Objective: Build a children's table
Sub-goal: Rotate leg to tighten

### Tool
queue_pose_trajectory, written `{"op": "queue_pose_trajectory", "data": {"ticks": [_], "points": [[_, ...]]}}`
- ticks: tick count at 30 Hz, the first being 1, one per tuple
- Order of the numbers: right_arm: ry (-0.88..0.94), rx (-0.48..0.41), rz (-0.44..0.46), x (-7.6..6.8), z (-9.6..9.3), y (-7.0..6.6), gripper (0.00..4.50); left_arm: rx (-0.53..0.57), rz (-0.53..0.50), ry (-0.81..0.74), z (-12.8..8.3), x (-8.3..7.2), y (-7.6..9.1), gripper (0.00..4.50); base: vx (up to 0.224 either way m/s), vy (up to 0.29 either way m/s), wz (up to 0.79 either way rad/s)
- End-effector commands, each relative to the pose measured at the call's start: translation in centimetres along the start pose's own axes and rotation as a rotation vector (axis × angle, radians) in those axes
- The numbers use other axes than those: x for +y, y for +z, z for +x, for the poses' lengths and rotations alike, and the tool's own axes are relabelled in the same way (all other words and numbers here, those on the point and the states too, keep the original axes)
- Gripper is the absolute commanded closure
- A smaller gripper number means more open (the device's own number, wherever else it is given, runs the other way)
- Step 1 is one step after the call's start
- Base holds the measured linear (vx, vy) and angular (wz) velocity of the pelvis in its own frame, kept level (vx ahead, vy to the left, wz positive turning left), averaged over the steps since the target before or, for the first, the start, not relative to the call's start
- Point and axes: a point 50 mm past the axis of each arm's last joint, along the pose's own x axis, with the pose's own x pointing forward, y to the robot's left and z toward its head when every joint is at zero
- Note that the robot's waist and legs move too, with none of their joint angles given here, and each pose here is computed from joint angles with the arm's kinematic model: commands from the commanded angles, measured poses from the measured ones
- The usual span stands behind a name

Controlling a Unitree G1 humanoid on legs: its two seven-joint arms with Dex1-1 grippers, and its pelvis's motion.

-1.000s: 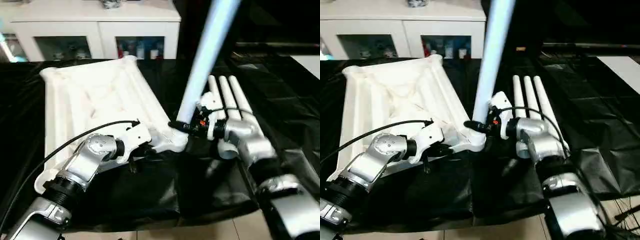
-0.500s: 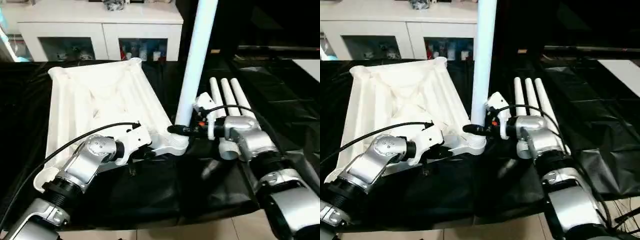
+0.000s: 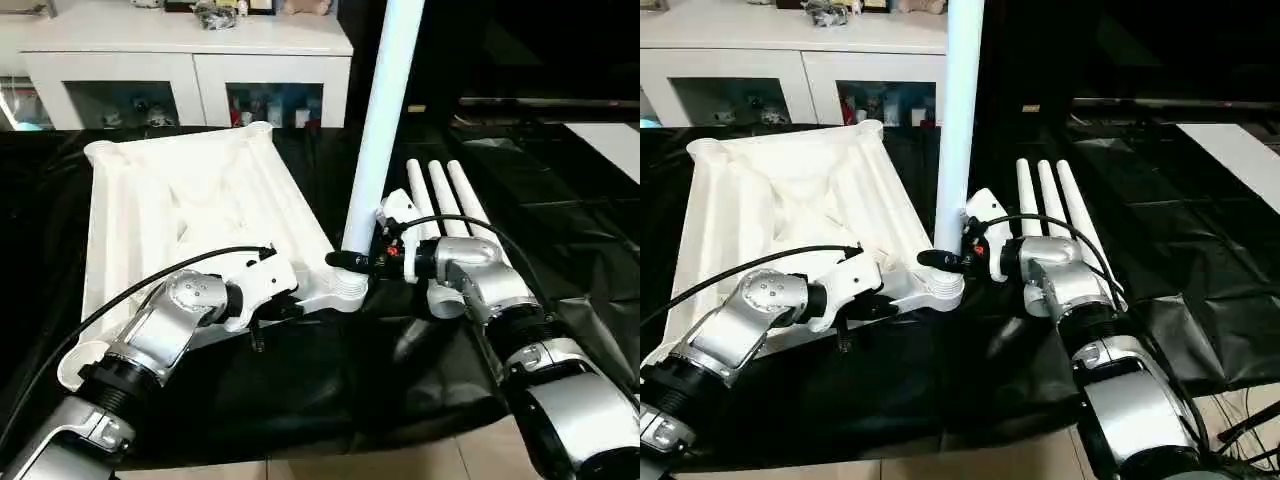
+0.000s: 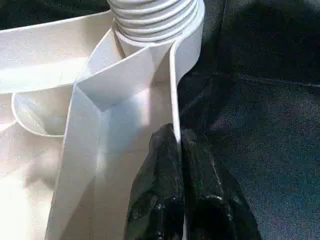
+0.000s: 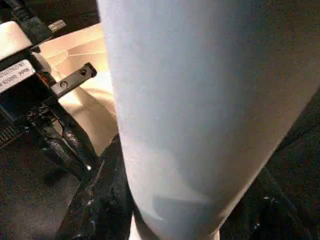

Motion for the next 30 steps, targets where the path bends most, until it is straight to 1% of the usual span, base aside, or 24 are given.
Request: {"op": "queue_pose_trajectory", "data": {"ticks": [1, 2, 4, 5, 6, 7, 8, 10, 11, 13, 14, 17, 23, 27, 30], "points": [[-0.265, 0.257, 0.178, -0.2, -1.2, -6.7, 2.66, 0.083, -0.037, -0.019, 0.4, -0.3, -1.0, 4.5, 0.0, 0.0, 0.0], [-0.265, 0.257, 0.178, -0.2, -1.2, -6.7, 2.66, 0.083, -0.037, -0.019, 0.4, -0.3, -1.0, 4.5, 0.0, 0.0, 0.0], [-0.336, 0.248, 0.205, -0.3, -0.7, -6.7, 2.66, 0.095, -0.058, 0.001, 0.9, -0.3, -0.9, 4.5, 0.0, 0.0, 0.0], [-0.451, 0.241, 0.233, -0.3, 0.0, -6.8, 2.66, 0.11, -0.097, 0.042, 1.7, -0.3, -0.7, 4.5, 0.0, 0.0, 0.0], [-0.491, 0.235, 0.253, 0.0, 0.7, -6.8, 2.66, 0.112, -0.136, 0.071, 2.7, -0.4, -0.2, 4.5, -0.054, 0.014, -0.11], [-0.493, 0.234, 0.254, 0.0, 0.7, -6.8, 2.66, 0.112, -0.139, 0.073, 2.7, -0.4, -0.2, 4.5, -0.054, 0.014, -0.11], [-0.526, 0.229, 0.272, 0.7, 2.0, -6.8, 2.66, 0.113, -0.167, 0.089, 4.3, -1.0, 0.9, 4.5, 0.0, 0.0, 0.0], [-0.567, 0.22, 0.286, 1.3, 3.2, -6.6, 2.66, 0.109, -0.167, 0.085, 5.7, -1.6, 2.2, 4.5, 0.0, 0.0, 0.0], [-0.577, 0.223, 0.302, 1.7, 3.8, -6.5, 2.66, 0.098, -0.166, 0.082, 6.3, -1.9, 3.1, 4.5, 0.0, 0.0, 0.0], [-0.592, 0.231, 0.329, 2.1, 4.4, -6.4, 2.66, 0.075, -0.169, 0.071, 6.9, -2.3, 4.3, 4.5, 0.0, 0.0, 0.0], [-0.588, 0.24, 0.338, 2.2, 4.6, -6.4, 2.66, 0.07, -0.168, 0.062, 6.9, -2.4, 4.7, 4.5, 0.0, 0.0, 0.0], [-0.603, 0.258, 0.338, 2.3, 4.9, -6.4, 2.66, 0.083, -0.163, 0.051, 6.8, -2.6, 4.8, 4.5, 0.0, 0.0, 0.0], [-0.633, 0.265, 0.356, 2.3, 5.1, -6.4, 2.66, 0.12, -0.167, 0.066, 6.7, -2.6, 4.1, 4.5, 0.0, 0.0, 0.0], [-0.637, 0.267, 0.358, 2.4, 5.1, -6.4, 2.66, 0.126, -0.169, 0.07, 6.6, -2.6, 4.0, 4.5, 0.0, 0.0, 0.0], [-0.604, 0.255, 0.339, 2.4, 5.3, -6.0, 2.66, 0.126, -0.169, 0.076, 6.4, -2.4, 3.9, 4.5, 0.0, 0.0, 0.0]]}}
